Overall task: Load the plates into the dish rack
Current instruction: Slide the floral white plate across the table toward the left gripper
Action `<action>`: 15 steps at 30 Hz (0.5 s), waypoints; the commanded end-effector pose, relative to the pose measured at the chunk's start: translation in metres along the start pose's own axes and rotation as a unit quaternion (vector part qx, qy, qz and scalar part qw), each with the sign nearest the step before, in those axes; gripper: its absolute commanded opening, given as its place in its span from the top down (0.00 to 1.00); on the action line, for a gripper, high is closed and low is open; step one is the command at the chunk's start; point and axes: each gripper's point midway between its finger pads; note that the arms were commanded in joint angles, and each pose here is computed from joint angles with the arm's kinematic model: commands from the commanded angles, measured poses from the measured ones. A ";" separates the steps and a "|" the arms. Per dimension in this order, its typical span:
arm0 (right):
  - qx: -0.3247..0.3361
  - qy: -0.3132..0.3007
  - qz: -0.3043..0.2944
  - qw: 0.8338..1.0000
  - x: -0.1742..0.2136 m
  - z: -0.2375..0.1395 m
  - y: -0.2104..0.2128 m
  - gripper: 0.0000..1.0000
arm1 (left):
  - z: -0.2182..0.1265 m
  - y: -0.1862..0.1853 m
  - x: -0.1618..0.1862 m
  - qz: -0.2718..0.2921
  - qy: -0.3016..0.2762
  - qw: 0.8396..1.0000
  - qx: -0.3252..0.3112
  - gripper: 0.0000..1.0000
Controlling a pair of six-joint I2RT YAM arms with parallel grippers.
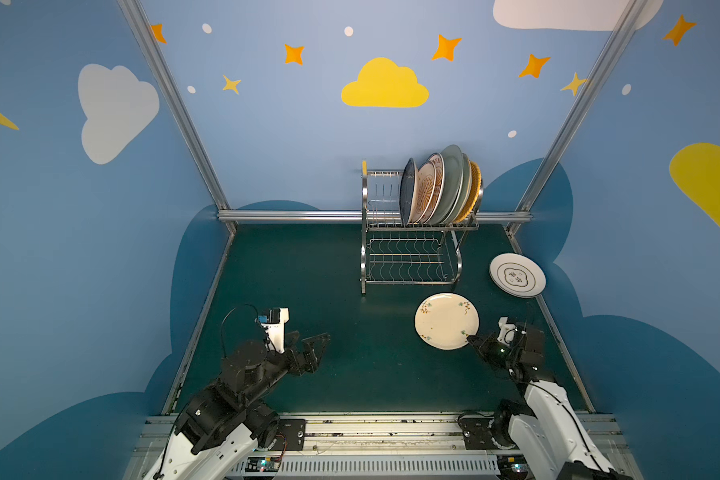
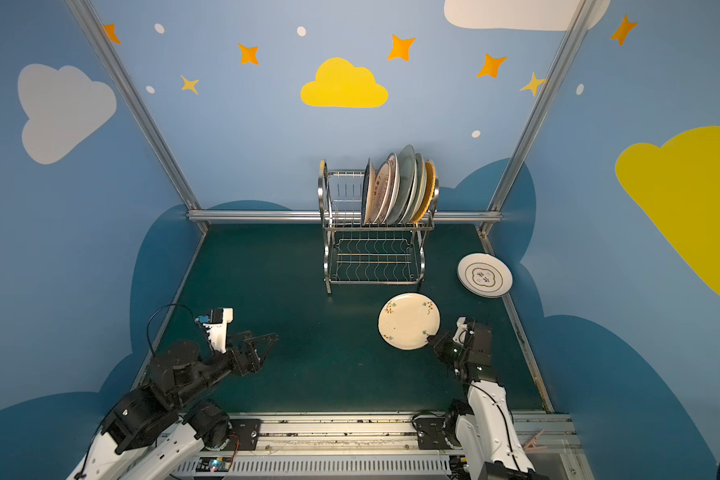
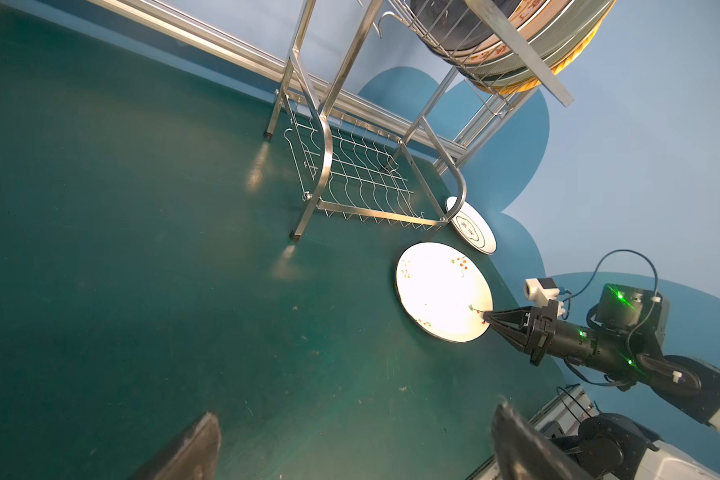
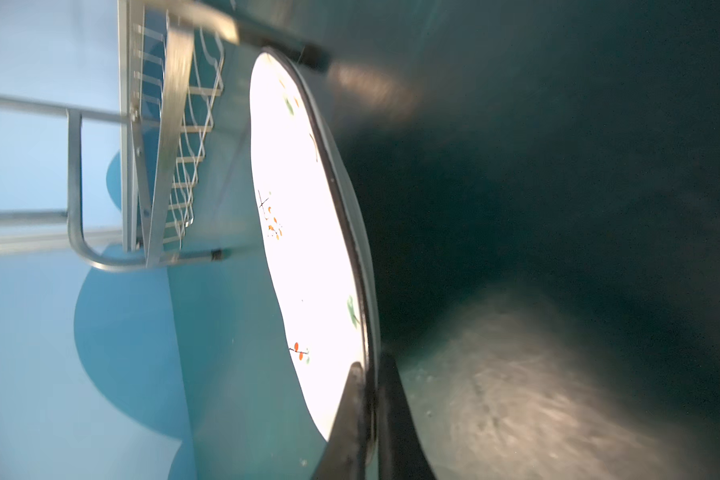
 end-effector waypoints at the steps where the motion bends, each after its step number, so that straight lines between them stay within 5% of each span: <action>1: -0.081 -0.030 -0.059 0.995 -0.032 -0.004 0.051 1.00 | 0.010 -0.009 -0.001 -0.019 -0.003 0.999 0.029 0.00; 9: -0.115 0.069 -0.054 0.990 -0.021 0.012 0.072 1.00 | 0.053 -0.016 0.019 -0.047 -0.005 0.997 0.056 0.00; 15: -0.131 0.079 -0.051 0.987 -0.015 0.018 0.072 1.00 | 0.081 -0.043 0.048 0.084 0.012 0.995 0.043 0.00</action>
Point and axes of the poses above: each gripper's point midway between its finger pads, its own z axis out along the fingers, its own y axis along the line the jaws close on, x = y × z, and after that the axes turned 10 degrees about -z, right-handed
